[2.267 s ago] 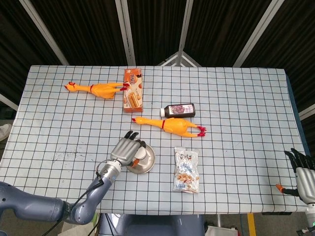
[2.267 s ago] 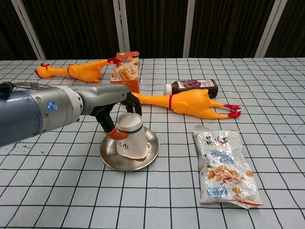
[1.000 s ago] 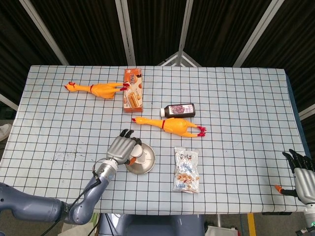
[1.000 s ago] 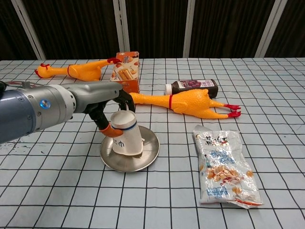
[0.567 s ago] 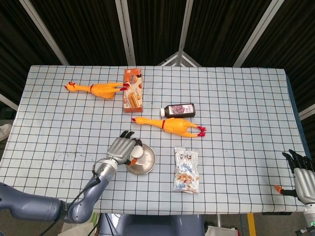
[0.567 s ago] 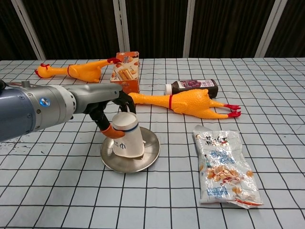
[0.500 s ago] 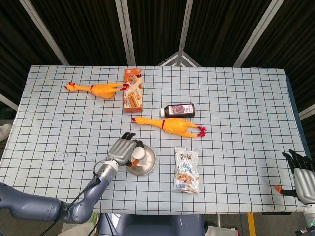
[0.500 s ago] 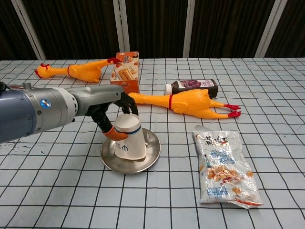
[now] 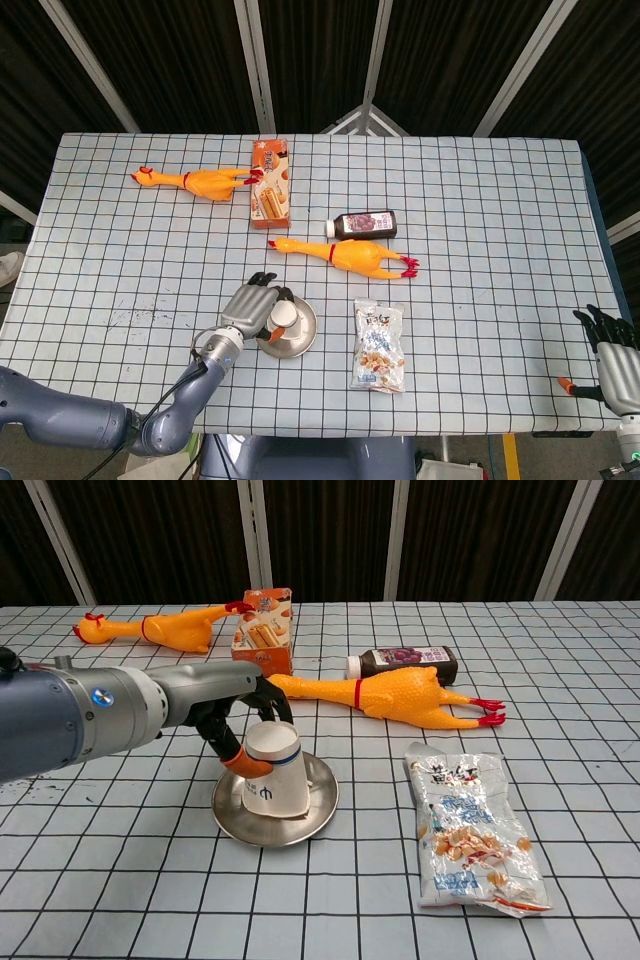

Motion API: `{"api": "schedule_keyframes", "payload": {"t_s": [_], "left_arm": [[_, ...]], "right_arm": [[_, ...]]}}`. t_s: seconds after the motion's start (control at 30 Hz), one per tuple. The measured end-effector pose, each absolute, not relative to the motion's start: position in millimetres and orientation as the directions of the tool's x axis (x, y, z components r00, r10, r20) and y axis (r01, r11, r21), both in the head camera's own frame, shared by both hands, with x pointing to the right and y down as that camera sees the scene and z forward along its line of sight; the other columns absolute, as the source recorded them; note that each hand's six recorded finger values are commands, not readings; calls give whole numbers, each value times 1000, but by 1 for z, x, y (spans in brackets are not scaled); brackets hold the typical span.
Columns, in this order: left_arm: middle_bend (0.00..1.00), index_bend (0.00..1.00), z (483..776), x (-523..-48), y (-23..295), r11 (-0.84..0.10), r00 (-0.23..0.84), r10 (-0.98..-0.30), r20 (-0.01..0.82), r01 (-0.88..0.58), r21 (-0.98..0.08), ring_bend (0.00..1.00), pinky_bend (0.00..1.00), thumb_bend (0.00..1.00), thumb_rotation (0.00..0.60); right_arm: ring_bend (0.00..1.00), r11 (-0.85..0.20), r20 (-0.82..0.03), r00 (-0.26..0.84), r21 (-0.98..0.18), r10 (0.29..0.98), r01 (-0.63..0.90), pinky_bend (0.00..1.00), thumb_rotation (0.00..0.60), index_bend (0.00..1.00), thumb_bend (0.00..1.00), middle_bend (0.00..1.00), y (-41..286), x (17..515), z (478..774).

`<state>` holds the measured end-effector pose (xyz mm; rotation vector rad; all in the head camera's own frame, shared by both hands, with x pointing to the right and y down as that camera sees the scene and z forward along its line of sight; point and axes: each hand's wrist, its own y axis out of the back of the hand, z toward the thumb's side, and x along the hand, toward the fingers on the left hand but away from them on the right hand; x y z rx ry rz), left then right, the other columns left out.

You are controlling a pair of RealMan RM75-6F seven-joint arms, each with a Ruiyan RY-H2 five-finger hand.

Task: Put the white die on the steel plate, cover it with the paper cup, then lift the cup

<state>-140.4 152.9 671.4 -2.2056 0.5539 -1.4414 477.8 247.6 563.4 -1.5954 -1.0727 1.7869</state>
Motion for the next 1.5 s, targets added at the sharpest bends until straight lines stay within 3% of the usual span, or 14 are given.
{"api": "schedule_keyframes", "payload": {"t_s": [0.2,0.47,0.93,1.17,1.27,1.4,1.5], "left_arm": [[342,455,669,-145,144,-741,356,-619,700,29,-671,72,0,462,600],[342,452,671,-145,147,-773,356,-607,711,-59,-631,72,0,462,600],[343,462,672,-143,150,-758,374,-608,700,-15,-652,72,0,468,600],[353,473,676,-141,159,-825,383,-543,747,-75,-561,72,0,470,600],[353,473,675,-143,154,-809,378,-569,730,-100,-579,72,0,470,600],[353,476,669,-141,145,-731,390,-635,666,-27,-681,72,0,484,600],[354,480,664,-136,146,-712,415,-635,651,11,-702,72,0,509,600]], "right_arm": [[52,-561,-575,-181,-818,798,129,0,600,133,124,46,248,478,564],[52,-560,-574,-181,-819,798,128,0,600,133,124,45,248,478,564],[52,-561,-575,-181,-818,798,128,0,600,133,124,45,248,478,564],[52,-560,-574,-183,-819,798,130,0,600,133,125,45,248,478,564],[52,-561,-576,-182,-817,797,128,0,600,133,124,46,248,478,564],[52,-565,-579,-183,-815,794,128,0,600,133,124,46,248,478,565],[52,-563,-578,-185,-816,795,128,0,600,132,124,46,247,478,565]]}}
